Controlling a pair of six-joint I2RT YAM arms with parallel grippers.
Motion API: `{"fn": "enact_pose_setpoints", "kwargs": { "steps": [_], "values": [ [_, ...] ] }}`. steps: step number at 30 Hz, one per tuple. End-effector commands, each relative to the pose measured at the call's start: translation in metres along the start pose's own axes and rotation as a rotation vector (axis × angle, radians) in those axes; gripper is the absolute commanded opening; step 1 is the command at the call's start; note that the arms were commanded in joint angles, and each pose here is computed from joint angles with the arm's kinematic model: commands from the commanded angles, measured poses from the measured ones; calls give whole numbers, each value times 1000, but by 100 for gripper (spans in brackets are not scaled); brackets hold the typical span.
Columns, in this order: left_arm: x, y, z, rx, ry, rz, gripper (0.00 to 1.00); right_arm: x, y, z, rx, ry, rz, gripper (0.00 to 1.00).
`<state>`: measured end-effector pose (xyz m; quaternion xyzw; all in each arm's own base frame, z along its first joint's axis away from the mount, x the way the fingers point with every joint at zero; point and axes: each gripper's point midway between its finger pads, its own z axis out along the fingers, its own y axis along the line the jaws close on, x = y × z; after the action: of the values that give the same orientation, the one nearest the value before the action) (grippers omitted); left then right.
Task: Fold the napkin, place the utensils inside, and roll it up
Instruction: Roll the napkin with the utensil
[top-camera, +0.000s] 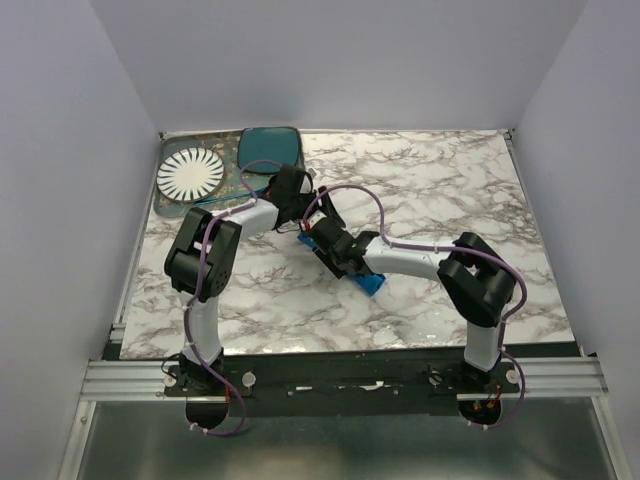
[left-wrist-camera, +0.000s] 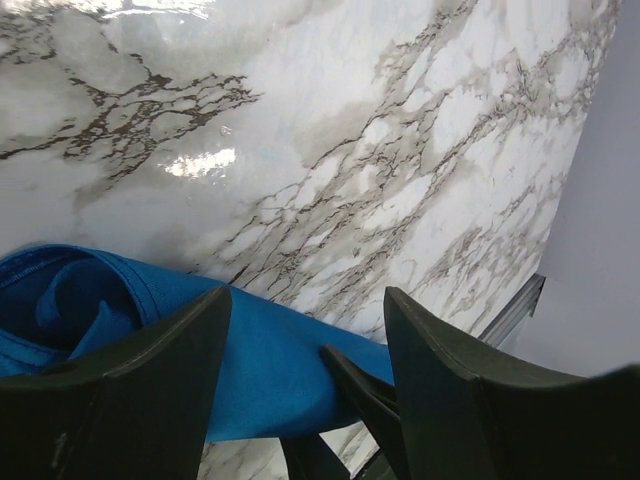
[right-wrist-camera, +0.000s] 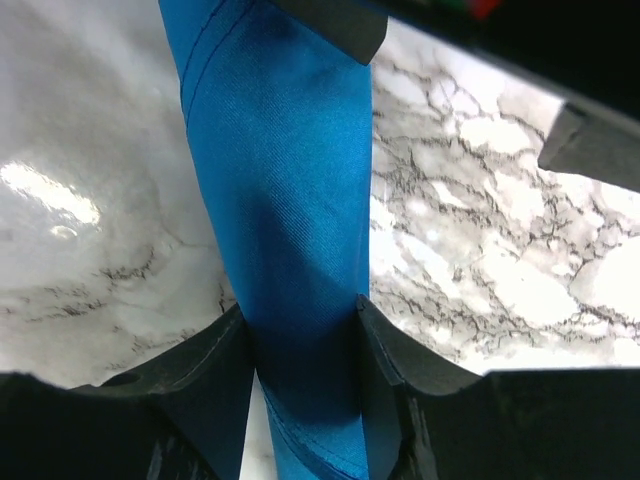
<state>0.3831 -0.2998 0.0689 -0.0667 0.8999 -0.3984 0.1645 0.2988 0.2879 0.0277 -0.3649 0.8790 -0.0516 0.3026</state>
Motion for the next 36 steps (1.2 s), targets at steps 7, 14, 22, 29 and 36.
{"fn": "enact_pose_setpoints", "kwargs": {
  "steps": [7, 14, 22, 29, 36],
  "values": [
    [-52, -27, -31, 65, -101, 25, 76, 54, 10, 16, -32, 185, -68, 43],
    [-35, -9, -26, 53, -72, 26, 79, 56, 12, 19, -44, 187, -53, 47],
    [-36, -17, -31, 79, -95, 79, 84, 53, 9, 14, -73, 166, -13, 59],
    [-37, -18, -32, 71, -102, 83, 85, 34, 10, -3, -143, 62, 68, 73],
    [-33, -17, -31, 74, -92, 87, 85, 16, 2, -19, -200, -14, 138, 77]
  ]
}}
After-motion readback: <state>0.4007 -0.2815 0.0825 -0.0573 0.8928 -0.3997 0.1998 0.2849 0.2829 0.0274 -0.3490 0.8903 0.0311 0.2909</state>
